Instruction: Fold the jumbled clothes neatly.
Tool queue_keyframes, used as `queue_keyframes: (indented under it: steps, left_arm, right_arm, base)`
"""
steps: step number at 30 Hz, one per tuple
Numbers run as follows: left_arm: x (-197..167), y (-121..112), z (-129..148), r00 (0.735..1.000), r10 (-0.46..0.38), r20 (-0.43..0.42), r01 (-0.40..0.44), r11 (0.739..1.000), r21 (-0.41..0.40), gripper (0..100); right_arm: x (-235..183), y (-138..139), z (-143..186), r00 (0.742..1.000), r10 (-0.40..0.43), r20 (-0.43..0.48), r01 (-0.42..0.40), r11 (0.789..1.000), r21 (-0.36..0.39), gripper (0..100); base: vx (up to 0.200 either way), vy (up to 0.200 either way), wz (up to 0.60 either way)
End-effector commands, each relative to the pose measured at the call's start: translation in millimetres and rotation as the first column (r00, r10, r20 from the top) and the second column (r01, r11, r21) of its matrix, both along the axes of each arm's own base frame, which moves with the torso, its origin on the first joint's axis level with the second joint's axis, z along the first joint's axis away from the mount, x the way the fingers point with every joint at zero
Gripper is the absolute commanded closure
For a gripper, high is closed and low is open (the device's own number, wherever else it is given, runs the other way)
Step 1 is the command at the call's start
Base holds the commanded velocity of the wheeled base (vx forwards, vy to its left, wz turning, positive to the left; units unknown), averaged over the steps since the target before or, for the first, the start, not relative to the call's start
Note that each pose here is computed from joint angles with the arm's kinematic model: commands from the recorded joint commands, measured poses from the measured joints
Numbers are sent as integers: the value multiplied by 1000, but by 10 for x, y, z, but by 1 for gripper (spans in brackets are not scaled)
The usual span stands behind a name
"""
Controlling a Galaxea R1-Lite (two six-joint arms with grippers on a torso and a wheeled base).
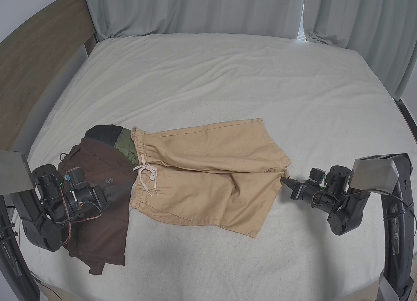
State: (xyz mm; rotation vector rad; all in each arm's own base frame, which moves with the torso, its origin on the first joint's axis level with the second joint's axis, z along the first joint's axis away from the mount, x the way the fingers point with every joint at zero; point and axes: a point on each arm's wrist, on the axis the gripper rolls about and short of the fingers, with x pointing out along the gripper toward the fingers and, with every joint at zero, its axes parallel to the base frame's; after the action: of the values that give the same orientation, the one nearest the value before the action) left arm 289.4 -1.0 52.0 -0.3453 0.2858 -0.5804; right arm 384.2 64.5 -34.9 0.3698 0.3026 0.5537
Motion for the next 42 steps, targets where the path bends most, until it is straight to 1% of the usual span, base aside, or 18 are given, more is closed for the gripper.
queue_keyframes:
  steps: [1, 2, 3, 7, 10, 12, 13, 15, 18, 23, 24, 28, 35, 42]
  left_arm:
    - [5, 2, -7, 1000, 1, -2, -1, 1000, -1, 0]
    - [5, 2, -7, 1000, 1, -2, -1, 1000, -1, 0]
    - [5, 2, -7, 1000, 1, -2, -1, 1000, -1, 0]
    - [9, 2, -10, 1000, 0, -1, 0, 1000, 1, 0]
    - [16, 2, -6, 1000, 1, 1, -1, 1000, 0, 0]
    - [12, 2, -8, 1000, 0, 1, 0, 1000, 1, 0]
    - [12, 2, -8, 1000, 0, 1, 0, 1000, 1, 0]
    - [12, 6, -8, 1000, 2, 1, -2, 1000, 1, 0]
    - [12, 2, -8, 1000, 0, 1, 0, 1000, 1, 0]
    - [13, -3, -12, 1000, -1, -1, 1, 1000, 1, 0]
    - [10, -7, -14, 1000, -1, -2, 1, 1000, 1, 0]
    - [12, -7, -8, 1000, -3, 1, 3, 1000, 1, 0]
    - [15, -7, -1, 1000, -3, 4, 3, 1000, 1, 0]
    - [15, -7, -1, 1000, -1, 4, 1, 1000, 1, 0]
  right_arm:
    - [2, 7, -31, 1000, 2, -5, -2, 1000, -2, 100]
    - [4, 8, -19, 1000, 2, -3, -2, 1000, 0, 100]
    - [8, 8, 1, 1000, 2, 3, -2, 1000, 2, 0]
    - [-76, 44, 82, 1000, 13, -7, -13, 1000, 6, 0]
    - [-323, 104, 109, 996, 58, -75, -58, 998, 3, 0]
    - [-399, 165, 91, 991, 94, -98, -94, 996, 4, 0]
    - [-399, 165, 91, 991, 94, -98, -94, 996, 4, 0]
    - [-500, 237, 47, 984, 120, -135, -121, 993, 1, 0]
    - [-561, 282, -6, 977, 135, -164, -137, 991, 0, 0]
    - [-595, 305, -58, 972, 143, -187, -145, 989, 0, 0]
    - [-644, 378, -103, 964, 165, -208, -168, 986, 0, 0]
    - [-684, 472, -190, 951, 180, -250, -181, 983, 20, 0]
    - [-707, 551, -268, 940, 200, -277, -198, 980, 33, 0]
    - [-636, 624, -323, 943, 204, -263, -201, 979, 38, 0]
  base:
    - [0, 0, 0]
    - [0, 0, 0]
    - [0, 0, 0]
    - [0, 0, 0]
    - [0, 0, 0]
    - [0, 0, 0]
    - [0, 0, 0]
    - [0, 0, 0]
    - [0, 0, 0]
    - [0, 0, 0]
    - [0, 0, 0]
    - [0, 0, 0]
    - [0, 0, 0]
    - [0, 0, 0]
